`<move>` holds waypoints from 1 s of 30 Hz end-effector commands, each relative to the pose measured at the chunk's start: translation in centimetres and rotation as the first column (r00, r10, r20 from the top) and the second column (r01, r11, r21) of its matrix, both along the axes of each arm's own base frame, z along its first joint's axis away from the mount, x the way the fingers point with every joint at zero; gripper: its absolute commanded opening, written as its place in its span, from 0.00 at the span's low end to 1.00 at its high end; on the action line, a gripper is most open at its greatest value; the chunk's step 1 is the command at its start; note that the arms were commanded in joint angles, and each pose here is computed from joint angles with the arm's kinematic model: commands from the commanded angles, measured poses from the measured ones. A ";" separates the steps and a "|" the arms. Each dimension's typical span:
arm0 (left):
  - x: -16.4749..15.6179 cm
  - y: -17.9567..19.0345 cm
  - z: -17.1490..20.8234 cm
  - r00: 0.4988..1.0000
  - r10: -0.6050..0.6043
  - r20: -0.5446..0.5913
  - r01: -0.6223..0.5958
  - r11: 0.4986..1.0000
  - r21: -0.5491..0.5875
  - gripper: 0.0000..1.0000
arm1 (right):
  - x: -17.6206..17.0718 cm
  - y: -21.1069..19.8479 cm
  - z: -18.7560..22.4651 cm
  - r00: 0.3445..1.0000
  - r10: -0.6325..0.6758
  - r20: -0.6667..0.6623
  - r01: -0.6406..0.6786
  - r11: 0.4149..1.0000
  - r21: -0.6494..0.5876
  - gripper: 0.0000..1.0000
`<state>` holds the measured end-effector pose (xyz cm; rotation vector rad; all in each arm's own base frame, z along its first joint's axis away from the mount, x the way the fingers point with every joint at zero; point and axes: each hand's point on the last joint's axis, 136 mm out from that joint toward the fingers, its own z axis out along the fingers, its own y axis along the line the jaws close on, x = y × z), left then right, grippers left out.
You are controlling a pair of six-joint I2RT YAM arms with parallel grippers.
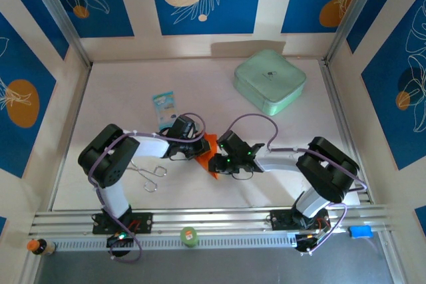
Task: Fold a paper plane with a square sheet of paper (pick it up from the middle)
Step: Fourth fold the wing at the center of the table.
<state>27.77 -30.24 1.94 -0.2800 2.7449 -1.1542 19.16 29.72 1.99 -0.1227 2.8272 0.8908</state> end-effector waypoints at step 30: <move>-1.3 1.2 -2.2 0.998 0.021 -0.057 -0.017 0.998 0.057 0.03 | -0.5 -2.1 0.1 0.999 -0.039 -0.032 0.041 0.995 0.089 0.21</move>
